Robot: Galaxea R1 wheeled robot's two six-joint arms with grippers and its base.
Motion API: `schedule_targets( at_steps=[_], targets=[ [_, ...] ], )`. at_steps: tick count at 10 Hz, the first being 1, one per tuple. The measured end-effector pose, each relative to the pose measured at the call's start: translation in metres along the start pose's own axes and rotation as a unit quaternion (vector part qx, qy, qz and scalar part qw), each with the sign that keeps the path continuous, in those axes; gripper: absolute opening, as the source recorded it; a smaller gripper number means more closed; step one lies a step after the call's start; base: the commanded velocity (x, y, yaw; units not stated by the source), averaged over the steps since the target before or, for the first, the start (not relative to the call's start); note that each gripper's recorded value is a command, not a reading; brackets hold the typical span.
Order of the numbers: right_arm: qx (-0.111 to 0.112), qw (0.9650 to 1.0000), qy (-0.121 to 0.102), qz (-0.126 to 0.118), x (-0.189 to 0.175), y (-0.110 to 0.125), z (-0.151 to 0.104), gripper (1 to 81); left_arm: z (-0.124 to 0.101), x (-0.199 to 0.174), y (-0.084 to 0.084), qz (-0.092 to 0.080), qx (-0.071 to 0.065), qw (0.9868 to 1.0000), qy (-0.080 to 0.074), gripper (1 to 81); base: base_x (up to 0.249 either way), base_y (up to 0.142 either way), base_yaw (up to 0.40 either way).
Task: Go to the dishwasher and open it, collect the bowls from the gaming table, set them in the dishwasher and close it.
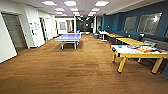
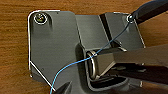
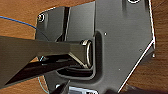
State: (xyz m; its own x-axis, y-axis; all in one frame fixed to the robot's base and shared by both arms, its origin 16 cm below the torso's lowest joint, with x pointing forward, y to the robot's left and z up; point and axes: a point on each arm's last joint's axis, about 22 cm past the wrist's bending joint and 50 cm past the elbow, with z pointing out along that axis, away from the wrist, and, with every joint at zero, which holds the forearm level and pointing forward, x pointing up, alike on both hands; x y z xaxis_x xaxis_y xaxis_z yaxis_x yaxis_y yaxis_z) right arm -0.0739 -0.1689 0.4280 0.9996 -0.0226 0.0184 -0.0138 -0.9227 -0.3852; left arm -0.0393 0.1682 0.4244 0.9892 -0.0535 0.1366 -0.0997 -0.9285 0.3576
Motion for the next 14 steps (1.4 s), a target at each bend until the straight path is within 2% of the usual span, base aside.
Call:
schedule_targets(
  at_steps=[14],
  targets=[
    [0.000,1.0000,0.000,0.000,-0.0012,0.0004,-0.0001,81.1,0.0012,-0.0002,0.0044,0.000,-0.003,1.0000,0.000,81.1,0.270,0.000,0.000]
  ],
)
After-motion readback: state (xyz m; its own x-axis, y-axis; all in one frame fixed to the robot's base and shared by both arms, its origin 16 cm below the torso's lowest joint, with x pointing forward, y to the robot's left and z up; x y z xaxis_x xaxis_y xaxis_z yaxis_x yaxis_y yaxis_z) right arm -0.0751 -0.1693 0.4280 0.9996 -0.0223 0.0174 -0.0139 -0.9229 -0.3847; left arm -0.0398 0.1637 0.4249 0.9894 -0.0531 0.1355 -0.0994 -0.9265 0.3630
